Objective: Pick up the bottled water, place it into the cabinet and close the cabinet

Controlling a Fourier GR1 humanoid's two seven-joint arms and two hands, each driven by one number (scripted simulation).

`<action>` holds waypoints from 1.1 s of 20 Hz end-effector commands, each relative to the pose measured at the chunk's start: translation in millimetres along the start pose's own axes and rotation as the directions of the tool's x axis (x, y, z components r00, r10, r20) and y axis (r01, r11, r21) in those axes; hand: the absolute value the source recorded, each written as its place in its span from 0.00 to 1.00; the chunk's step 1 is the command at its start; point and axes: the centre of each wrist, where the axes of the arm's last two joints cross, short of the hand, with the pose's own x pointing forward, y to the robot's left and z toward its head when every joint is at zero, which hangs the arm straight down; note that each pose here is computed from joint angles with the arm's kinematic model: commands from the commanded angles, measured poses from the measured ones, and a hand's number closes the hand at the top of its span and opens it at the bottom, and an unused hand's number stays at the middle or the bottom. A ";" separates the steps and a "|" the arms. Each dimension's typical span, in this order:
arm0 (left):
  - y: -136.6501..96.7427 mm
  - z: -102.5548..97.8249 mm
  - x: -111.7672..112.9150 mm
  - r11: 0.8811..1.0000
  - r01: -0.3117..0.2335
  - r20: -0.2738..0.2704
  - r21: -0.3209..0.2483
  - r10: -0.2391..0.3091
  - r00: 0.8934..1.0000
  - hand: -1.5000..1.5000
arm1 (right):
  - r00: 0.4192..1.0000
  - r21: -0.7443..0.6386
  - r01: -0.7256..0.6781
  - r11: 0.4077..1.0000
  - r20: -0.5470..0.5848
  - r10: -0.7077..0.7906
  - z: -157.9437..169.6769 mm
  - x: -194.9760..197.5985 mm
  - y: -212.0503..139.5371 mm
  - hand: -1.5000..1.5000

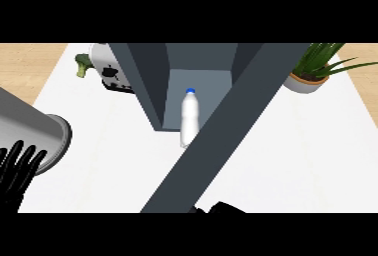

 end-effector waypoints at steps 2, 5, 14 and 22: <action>-3.2 2.2 9.9 1.000 -0.011 -0.001 -0.007 0.011 1.000 0.00 | 0.999 -0.053 -0.036 0.998 0.000 0.036 -50.2 -4.4 41.7 1.00; 7.4 -6.0 25.3 1.000 -0.006 0.015 -0.019 0.006 1.000 0.00 | 1.000 -0.126 0.002 0.992 -0.005 -0.003 -75.3 -7.5 44.4 1.00; 3.3 -4.4 43.0 1.000 -0.009 0.015 -0.016 0.009 1.000 0.00 | 0.995 -0.047 0.085 0.995 -0.055 -0.088 -143.1 6.8 12.4 1.00; 1.8 -5.4 56.1 1.000 0.022 0.031 -0.007 -0.021 0.999 0.00 | 0.972 0.151 0.177 0.972 -0.185 -0.148 -150.1 -21.3 -21.5 1.00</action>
